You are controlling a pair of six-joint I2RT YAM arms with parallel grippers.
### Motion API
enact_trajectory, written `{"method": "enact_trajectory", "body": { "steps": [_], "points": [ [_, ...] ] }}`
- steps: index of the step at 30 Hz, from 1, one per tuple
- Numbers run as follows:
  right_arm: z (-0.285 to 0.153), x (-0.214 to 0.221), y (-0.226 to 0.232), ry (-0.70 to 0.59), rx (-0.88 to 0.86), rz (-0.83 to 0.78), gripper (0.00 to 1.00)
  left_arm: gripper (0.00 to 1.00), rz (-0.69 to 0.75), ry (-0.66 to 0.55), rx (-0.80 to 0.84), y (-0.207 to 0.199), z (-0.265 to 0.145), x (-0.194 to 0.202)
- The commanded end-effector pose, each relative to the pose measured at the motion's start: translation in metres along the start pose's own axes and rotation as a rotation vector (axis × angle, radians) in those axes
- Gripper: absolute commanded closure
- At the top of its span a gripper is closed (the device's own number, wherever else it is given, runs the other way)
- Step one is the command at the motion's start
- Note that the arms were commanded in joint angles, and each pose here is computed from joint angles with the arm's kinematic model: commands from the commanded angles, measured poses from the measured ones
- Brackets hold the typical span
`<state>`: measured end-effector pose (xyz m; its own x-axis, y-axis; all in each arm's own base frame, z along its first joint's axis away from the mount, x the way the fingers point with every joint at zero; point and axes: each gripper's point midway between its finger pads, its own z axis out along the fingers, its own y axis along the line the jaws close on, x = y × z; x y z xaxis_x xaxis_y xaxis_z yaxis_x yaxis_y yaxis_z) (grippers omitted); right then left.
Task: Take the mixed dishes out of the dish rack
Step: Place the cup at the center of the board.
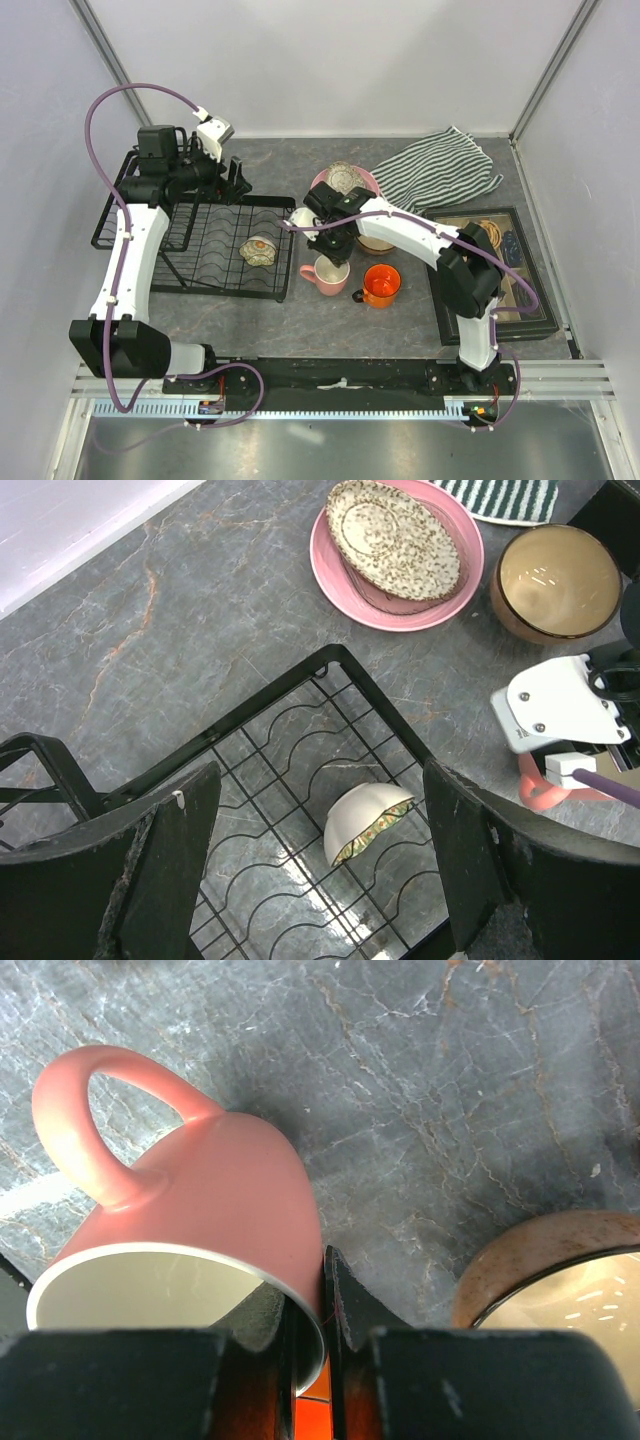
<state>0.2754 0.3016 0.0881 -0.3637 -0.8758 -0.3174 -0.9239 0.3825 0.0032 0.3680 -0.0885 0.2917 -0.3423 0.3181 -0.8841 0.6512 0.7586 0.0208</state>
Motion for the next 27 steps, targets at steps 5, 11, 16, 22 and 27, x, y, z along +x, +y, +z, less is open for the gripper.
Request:
{"method": "enact_trajectory", "body": {
  "steps": [5,11,16,22,27],
  "points": [
    [-0.015,-0.013,0.007,-0.044,-0.007,-0.019,0.99,0.12,0.063,-0.019,-0.026,0.007,-0.007,-0.013],
    [-0.012,-0.009,0.008,-0.031,-0.005,-0.022,0.92,0.12,0.064,-0.018,-0.024,0.007,-0.007,-0.013],
    [-0.008,-0.006,0.007,-0.017,-0.002,-0.022,0.9,0.12,0.065,-0.016,-0.025,0.008,-0.006,-0.012],
    [-0.004,-0.001,0.007,0.002,-0.001,-0.025,0.87,0.12,0.076,-0.005,-0.027,0.009,-0.006,-0.01],
    [-0.003,0.003,0.007,0.014,0.004,-0.027,0.85,0.12,0.085,0.012,-0.029,0.01,-0.006,-0.005]
  ]
}}
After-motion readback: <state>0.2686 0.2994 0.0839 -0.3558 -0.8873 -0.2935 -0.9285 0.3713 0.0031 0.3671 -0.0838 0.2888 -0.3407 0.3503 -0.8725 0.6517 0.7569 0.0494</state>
